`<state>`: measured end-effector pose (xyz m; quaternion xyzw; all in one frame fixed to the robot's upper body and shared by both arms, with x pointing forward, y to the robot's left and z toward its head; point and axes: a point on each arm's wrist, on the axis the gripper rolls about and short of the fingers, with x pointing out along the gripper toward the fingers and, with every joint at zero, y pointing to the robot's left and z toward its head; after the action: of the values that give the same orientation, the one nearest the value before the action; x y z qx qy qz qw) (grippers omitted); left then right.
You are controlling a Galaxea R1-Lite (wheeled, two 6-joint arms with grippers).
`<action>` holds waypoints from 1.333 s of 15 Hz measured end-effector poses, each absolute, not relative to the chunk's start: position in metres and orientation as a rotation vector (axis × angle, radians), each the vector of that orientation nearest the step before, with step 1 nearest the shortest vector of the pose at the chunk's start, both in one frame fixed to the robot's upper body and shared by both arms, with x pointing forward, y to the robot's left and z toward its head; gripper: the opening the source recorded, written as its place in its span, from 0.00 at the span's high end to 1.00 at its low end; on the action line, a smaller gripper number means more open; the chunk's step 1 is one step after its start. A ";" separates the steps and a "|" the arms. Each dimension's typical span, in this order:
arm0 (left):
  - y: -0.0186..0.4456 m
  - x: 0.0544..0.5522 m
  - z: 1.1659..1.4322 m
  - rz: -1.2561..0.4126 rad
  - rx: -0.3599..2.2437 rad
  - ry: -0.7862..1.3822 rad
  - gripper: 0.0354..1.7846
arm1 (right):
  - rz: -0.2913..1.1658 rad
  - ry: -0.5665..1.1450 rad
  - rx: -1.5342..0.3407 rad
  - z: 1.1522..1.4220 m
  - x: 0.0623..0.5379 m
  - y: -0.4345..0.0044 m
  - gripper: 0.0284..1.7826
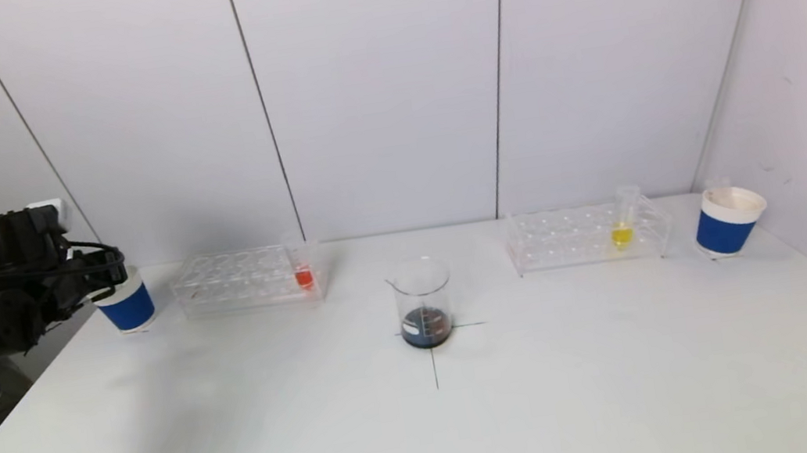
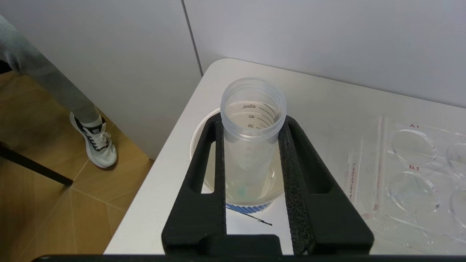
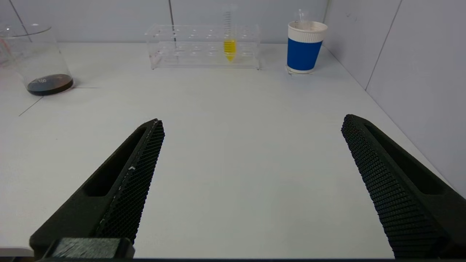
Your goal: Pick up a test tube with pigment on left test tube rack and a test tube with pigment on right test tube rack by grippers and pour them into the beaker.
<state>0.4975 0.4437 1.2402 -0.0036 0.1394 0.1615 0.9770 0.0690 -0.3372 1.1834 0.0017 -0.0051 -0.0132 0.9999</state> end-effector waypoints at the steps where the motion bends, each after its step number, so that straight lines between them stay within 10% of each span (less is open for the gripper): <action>1: 0.444 0.497 1.241 0.326 -0.007 0.279 0.70 | -0.026 -0.010 0.003 1.183 0.069 -0.337 0.01; 10: 0.443 0.497 1.241 0.326 -0.007 0.280 0.04 | -0.025 -0.010 0.003 1.183 0.069 -0.337 0.01; 20: 0.429 0.467 1.288 0.311 0.004 0.187 0.01 | -0.026 -0.010 0.003 1.183 0.069 -0.337 0.01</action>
<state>0.4671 0.4290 1.2878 0.0018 0.0928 0.1548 0.9836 0.0690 -0.3372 1.1833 0.0017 -0.0049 -0.0130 0.9999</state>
